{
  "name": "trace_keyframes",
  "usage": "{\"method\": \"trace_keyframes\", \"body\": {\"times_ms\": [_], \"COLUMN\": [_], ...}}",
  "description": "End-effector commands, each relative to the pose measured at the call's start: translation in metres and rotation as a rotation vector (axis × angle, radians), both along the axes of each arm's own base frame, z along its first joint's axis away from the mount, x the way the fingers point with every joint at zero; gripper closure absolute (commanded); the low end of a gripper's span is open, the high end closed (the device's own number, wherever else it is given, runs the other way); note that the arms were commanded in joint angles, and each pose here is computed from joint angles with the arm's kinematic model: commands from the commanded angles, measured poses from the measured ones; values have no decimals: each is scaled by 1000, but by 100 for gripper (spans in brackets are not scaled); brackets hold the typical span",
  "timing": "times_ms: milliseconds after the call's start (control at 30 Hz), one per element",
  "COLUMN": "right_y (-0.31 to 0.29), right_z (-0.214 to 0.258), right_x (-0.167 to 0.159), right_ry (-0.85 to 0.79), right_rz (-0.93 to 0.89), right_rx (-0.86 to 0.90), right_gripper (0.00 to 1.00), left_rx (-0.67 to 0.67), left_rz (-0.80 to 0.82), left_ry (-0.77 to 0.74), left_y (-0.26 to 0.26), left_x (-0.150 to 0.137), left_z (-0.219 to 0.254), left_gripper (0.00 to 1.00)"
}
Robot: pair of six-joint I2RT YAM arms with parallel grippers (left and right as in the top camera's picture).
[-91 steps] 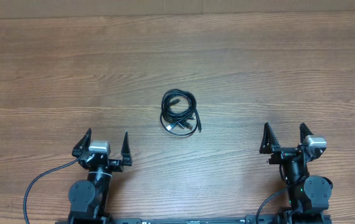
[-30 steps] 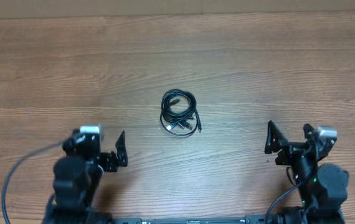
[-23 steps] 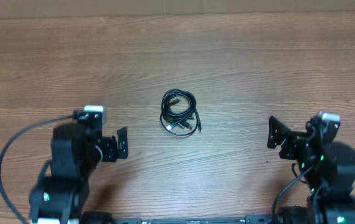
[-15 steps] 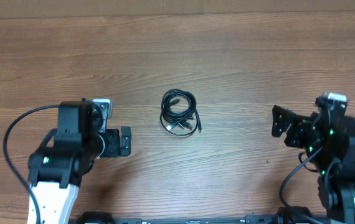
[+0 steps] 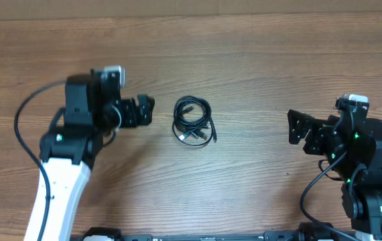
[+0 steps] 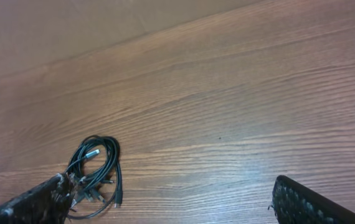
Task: Untangle cables
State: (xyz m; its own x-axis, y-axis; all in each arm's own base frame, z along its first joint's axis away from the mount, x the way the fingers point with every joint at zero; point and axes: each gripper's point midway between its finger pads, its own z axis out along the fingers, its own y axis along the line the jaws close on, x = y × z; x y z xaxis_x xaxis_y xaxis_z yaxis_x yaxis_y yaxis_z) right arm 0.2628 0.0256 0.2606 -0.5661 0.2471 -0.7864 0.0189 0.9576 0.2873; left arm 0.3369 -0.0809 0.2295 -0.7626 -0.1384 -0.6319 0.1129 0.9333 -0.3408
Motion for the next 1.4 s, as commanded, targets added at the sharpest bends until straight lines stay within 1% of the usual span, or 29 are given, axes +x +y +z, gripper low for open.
{"method": "trace_keyframes", "body": {"times_ms": [0,33,100,200,267,433,533,667,767,900,967,1167,1300,1333,1367], "right_y": [1,1,1,1,1,1,1,1,1,1,1,1,1,1,1], "right_z": [12,12,11,11,9,4,2,2,2,2,2,1,-2,-2,-2], "right_x": [0,0,0,0,1,2,3,3,3,3,3,2,0,0,0], "right_ry": [-28,-28,-27,-24,-18,5,12,12,12,12,12,19,31,34,35], "right_rz": [3,3,3,3,3,3,3,3,3,3,3,3,3,3,3], "right_rx": [8,8,8,8,8,8,8,8,8,8,8,8,8,8,8], "right_gripper": [0,0,0,0,0,0,0,0,0,0,0,0,0,0,0], "left_rx": [93,141,187,219,255,377,403,399,382,396,400,414,453,459,474], "left_rz": [9,18,6,-68,-136,-358,-416,-426,-462,-493,-503,-510,-473,-470,-465], "left_ry": [-56,-46,-26,7,15,-1,21,103,178,240,252,244,256,261,267], "left_y": [0,2,-2,-21,-35,-73,-89,-97,-106,-114,-118,-125,-118,-116,-114], "left_x": [27,33,41,52,60,78,88,93,89,83,82,87,91,91,91], "left_z": [33,35,33,14,-2,-45,-76,-120,-155,-189,-199,-216,-226,-228,-231], "left_gripper": [6,6,6,9,11,10,11,12,16,18,20,21,25,27,41]}}
